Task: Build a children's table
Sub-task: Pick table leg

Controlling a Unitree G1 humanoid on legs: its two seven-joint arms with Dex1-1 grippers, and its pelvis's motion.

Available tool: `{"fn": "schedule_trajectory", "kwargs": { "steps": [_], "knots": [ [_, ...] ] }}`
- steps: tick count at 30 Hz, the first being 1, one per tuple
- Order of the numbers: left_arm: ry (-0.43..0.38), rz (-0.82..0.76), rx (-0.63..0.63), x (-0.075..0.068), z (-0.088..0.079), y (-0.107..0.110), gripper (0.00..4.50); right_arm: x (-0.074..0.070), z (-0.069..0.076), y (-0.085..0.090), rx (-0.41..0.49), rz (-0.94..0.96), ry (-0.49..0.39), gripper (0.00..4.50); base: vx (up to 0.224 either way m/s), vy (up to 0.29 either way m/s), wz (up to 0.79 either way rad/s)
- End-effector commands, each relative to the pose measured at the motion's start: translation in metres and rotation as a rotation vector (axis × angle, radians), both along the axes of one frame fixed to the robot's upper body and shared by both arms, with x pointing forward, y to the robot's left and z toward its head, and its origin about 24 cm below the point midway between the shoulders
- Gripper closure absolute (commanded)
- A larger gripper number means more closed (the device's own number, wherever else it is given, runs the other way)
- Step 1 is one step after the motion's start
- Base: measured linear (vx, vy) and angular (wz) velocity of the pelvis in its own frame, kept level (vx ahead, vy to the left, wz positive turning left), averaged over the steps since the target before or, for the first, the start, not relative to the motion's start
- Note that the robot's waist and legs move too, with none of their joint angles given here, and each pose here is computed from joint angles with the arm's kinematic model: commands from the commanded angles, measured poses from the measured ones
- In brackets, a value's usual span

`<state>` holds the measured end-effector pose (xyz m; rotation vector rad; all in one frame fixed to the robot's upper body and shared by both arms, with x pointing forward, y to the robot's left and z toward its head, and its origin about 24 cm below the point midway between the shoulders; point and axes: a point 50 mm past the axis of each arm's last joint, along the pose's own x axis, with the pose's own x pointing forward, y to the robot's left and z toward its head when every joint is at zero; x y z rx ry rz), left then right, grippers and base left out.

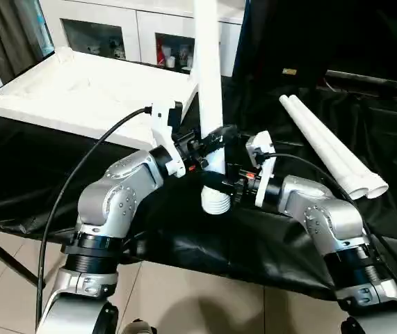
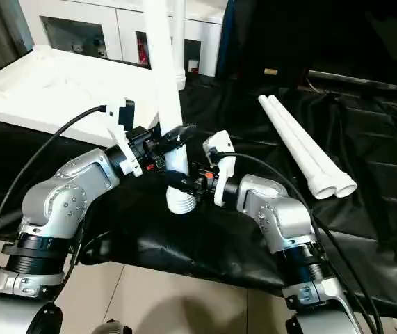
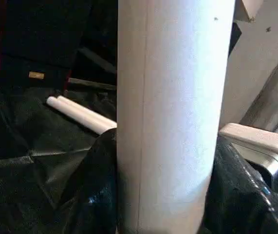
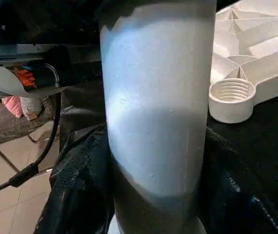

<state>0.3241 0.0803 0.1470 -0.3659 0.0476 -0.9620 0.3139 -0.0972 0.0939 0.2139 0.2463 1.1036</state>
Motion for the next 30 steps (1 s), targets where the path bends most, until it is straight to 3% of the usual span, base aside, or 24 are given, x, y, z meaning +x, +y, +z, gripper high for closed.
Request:
{"fn": "schedule_trajectory", "kwargs": {
  "steps": [1, 6, 12, 25, 26, 29, 30],
  "knots": [
    [-0.013, -0.047, 0.0, -0.003, 0.006, -0.009, 2.04, 0.005, -0.001, -0.011, -0.032, -0.062, 0.009, 2.57, 0.0, 0.0, 0.0],
    [-0.019, -0.092, -0.02, -0.006, 0.006, -0.012, 1.79, 0.001, 0.002, -0.012, -0.006, -0.004, 0.0, 2.59, 0.0, 0.0, 0.0],
    [-0.027, -0.139, -0.055, -0.004, 0.01, -0.011, 2.47, -0.003, 0.001, -0.015, -0.009, 0.023, 0.003, 2.6, 0.0, 0.0, 0.0],
    [-0.025, -0.148, -0.087, 0.0, 0.016, -0.008, 2.6, -0.004, 0.003, -0.015, -0.03, 0.045, -0.036, 2.61, 0.0, 0.0, 0.0],
    [-0.026, -0.152, -0.085, 0.0, 0.016, -0.008, 2.6, -0.003, 0.003, -0.015, -0.036, 0.039, -0.045, 2.05, 0.0, 0.0, 0.0],
    [-0.031, -0.166, -0.073, 0.0, 0.017, -0.009, 2.6, -0.002, 0.006, -0.015, -0.006, 0.037, -0.026, 1.89, 0.0, 0.0, 0.0],
    [-0.031, -0.18, -0.06, 0.0, 0.017, -0.009, 2.61, -0.001, 0.008, -0.016, -0.018, 0.042, -0.03, 1.64, 0.0, 0.0, 0.0]
  ]
}}
